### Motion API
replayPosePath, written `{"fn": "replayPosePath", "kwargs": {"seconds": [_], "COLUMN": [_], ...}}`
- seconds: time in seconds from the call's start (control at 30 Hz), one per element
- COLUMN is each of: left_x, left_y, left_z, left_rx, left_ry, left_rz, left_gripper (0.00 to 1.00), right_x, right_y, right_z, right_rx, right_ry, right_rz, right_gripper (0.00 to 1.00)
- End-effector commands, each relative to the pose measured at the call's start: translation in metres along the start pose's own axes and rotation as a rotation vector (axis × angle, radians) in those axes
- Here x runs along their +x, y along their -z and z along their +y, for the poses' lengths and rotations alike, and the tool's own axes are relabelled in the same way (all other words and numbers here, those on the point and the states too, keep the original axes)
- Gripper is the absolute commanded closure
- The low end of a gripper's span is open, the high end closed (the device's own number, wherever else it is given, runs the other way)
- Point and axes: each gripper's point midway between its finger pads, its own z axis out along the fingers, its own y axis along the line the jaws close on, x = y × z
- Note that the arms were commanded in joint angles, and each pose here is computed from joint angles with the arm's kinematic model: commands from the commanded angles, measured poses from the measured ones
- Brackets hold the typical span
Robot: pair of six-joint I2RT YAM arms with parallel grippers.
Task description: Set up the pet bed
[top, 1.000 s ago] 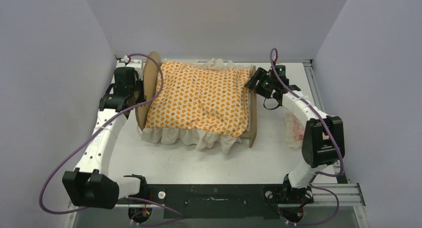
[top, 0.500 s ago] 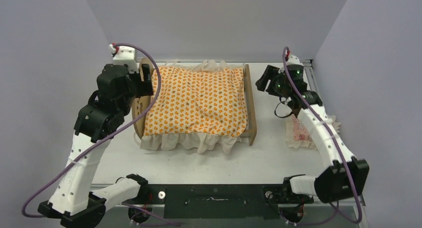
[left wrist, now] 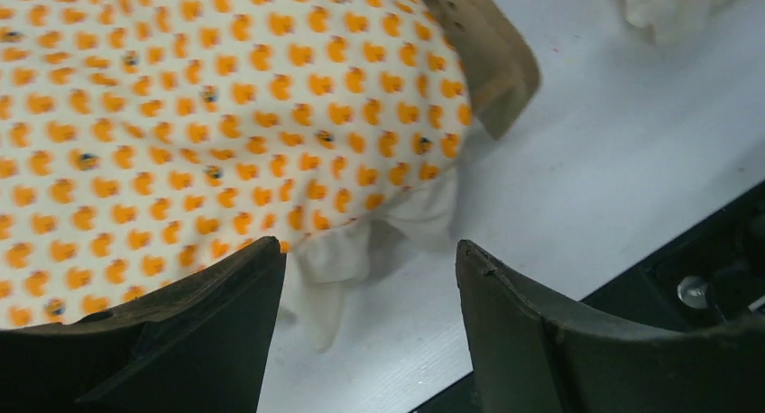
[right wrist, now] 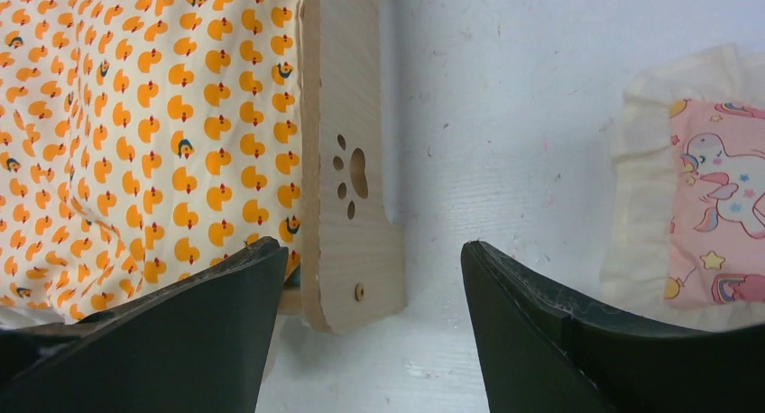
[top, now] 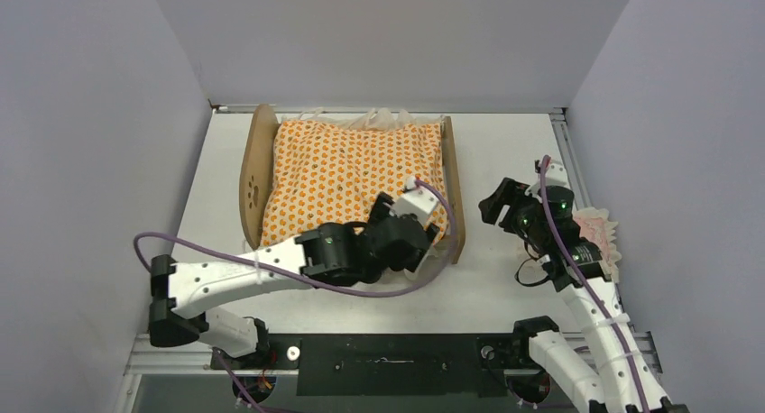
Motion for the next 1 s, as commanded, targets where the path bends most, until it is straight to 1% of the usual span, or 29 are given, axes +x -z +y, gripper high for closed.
{"fn": "replayPosePath", "kwargs": {"seconds": [0.0,0.1,0.17,0.47,0.57,0.63,0.7,0.73,0.8,0.83,0.97], "left_x": [0.001,0.025,0.047,0.096,0.112,0.118,0.119,0.117,0.106,0.098,0.048], "left_y": [-0.013,-0.033,-0.05,-0.1,-0.114,-0.122,-0.128,-0.129,-0.129,-0.127,-0.115], "left_z": [-0.064,-0.093,-0.1,-0.099,-0.093,-0.082,-0.07,-0.064,-0.055,-0.051,-0.043], "left_rx": [0.066,0.068,0.05,-0.105,-0.162,-0.221,-0.266,-0.284,-0.297,-0.292,-0.178], "left_ry": [0.063,0.027,0.002,-0.082,-0.103,-0.108,-0.112,-0.113,-0.114,-0.117,-0.13], "left_rz": [-0.041,-0.011,0.009,0.046,0.064,0.076,0.09,0.093,0.086,0.075,0.023], "left_gripper": [0.33,0.37,0.4,0.44,0.49,0.56,0.66,0.75,0.98,1.0,1.0], "right_x": [0.001,0.012,0.016,0.025,0.028,0.029,0.031,0.032,0.033,0.034,0.034], "right_y": [0.019,0.023,0.024,0.03,0.03,0.031,0.032,0.032,0.032,0.033,0.036], "right_z": [-0.005,-0.008,-0.008,-0.007,-0.005,-0.002,0.001,0.004,0.009,0.013,0.026], "right_rx": [0.006,0.008,0.003,-0.015,-0.03,-0.047,-0.068,-0.084,-0.117,-0.139,-0.218], "right_ry": [-0.046,-0.067,-0.072,-0.066,-0.066,-0.061,-0.054,-0.047,-0.038,-0.032,-0.008], "right_rz": [-0.064,-0.052,-0.041,-0.02,-0.008,-0.002,0.006,0.01,0.018,0.024,0.032], "right_gripper": [0.28,0.27,0.27,0.27,0.27,0.27,0.27,0.28,0.3,0.31,0.36]}}
